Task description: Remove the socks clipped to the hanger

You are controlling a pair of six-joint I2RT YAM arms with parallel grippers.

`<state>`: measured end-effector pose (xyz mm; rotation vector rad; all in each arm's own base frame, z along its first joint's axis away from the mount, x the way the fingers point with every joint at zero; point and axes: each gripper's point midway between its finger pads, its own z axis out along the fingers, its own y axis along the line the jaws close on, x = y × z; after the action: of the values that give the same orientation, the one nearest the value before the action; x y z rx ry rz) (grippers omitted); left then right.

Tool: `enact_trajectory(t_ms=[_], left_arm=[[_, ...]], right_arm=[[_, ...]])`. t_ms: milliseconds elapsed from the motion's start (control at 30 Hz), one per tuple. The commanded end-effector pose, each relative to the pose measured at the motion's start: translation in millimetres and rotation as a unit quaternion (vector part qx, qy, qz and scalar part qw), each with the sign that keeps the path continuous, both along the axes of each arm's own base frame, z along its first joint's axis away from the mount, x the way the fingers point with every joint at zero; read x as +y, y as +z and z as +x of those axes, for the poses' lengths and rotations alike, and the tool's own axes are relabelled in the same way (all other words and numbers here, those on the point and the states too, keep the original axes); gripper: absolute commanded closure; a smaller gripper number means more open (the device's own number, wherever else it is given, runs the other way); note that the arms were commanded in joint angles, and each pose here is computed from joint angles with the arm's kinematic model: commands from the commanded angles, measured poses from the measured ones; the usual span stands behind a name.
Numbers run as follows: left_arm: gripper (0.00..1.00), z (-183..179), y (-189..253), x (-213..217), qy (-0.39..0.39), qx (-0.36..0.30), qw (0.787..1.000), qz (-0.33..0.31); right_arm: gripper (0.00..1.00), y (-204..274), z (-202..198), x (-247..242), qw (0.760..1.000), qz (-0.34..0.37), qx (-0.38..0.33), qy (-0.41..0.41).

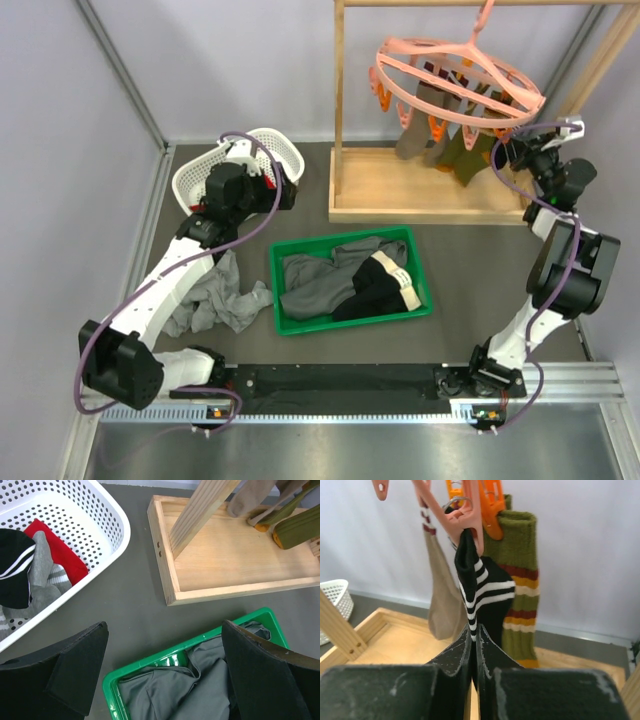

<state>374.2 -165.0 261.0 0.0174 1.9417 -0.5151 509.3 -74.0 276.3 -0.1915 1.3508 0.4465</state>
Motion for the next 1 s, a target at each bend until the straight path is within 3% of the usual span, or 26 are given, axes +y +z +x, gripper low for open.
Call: enact_trajectory(t_ms=[0,233,367,400,767,967], left_arm=[[0.01,-2,24,-4,-0.008,-0.042,0.999,-0.022],[0.01,-9,34,-6,-0.018,-0.058,0.998,-0.031],[0.01,-14,46,-8,-0.026,-0.073,0.996,-0.038],[0.01,-15,51,-10,-0.030,-0.077,0.996,-0.041],[0.01,-43,74,-37,-0.091,-0.094,0.988,-0.085],[0.01,-71,88,-85,-0.184,-0.139,0.966,-0.121]], right_arm=[[1.00,52,-35,32,0.997,-0.017,-0.067,0.019],[1.00,67,-79,62,0.999,0.027,-0.027,0.008],[1.00,74,-89,85,0.998,0.042,0.029,-0.029],[1.00,58,-92,91,0.996,0.034,0.072,-0.032],[1.00,99,-168,173,0.999,0.026,0.023,0.037],[1.00,103,-191,208,0.995,0.040,0.038,0.088]])
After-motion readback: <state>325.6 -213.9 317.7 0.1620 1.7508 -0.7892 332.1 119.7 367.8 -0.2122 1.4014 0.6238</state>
